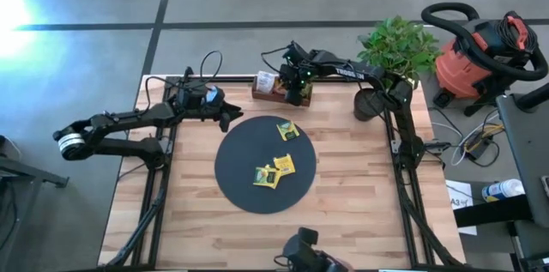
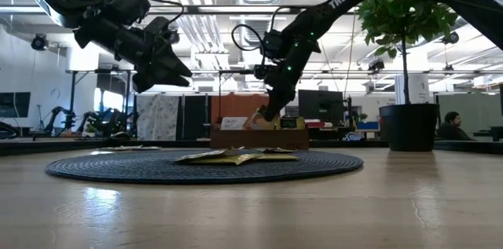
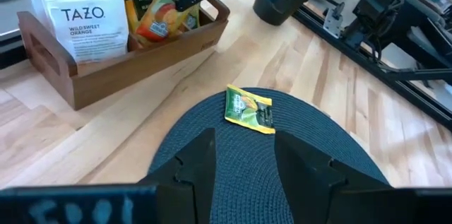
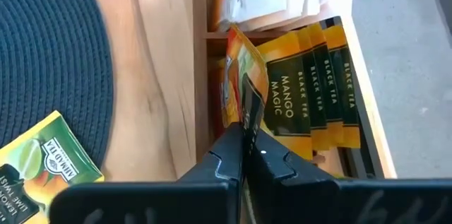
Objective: Pick & Place Tea
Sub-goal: Put the yellow tea bag into the middle section of the wooden organizer
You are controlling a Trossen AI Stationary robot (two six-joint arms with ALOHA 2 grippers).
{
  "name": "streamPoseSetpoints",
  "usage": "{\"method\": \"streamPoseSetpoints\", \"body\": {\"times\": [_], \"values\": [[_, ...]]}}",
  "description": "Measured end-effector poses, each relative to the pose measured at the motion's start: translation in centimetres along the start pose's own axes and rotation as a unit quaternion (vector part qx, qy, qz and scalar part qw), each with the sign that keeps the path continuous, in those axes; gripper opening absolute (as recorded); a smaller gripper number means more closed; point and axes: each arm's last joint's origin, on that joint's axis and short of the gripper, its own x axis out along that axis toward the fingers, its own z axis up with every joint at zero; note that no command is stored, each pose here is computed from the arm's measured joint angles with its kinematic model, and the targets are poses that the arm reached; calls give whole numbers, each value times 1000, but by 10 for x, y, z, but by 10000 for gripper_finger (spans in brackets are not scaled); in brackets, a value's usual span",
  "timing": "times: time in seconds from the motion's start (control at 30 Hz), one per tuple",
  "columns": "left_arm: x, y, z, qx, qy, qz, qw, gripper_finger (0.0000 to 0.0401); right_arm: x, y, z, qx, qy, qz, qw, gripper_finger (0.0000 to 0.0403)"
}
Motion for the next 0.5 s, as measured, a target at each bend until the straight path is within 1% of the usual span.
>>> {"method": "streamPoseSetpoints", "body": {"times": [0.13,0.27,0.37,0.43,0.5], "values": [[0,0,0,-2,0,0,1000,140,-2,0,0,-6,5,-7,1000,8],[0,0,0,-4,-2,5,1000,140,-9,1,5,-12,-5,-11,1000,8],[0,1,0,-11,-5,14,1000,140,-14,3,9,-30,-2,-12,999,8],[0,1,0,-14,-7,19,1000,140,-17,4,11,-42,7,-17,999,8],[0,1,2,-13,-15,22,1000,140,-20,6,13,-42,20,-10,999,8]]}}
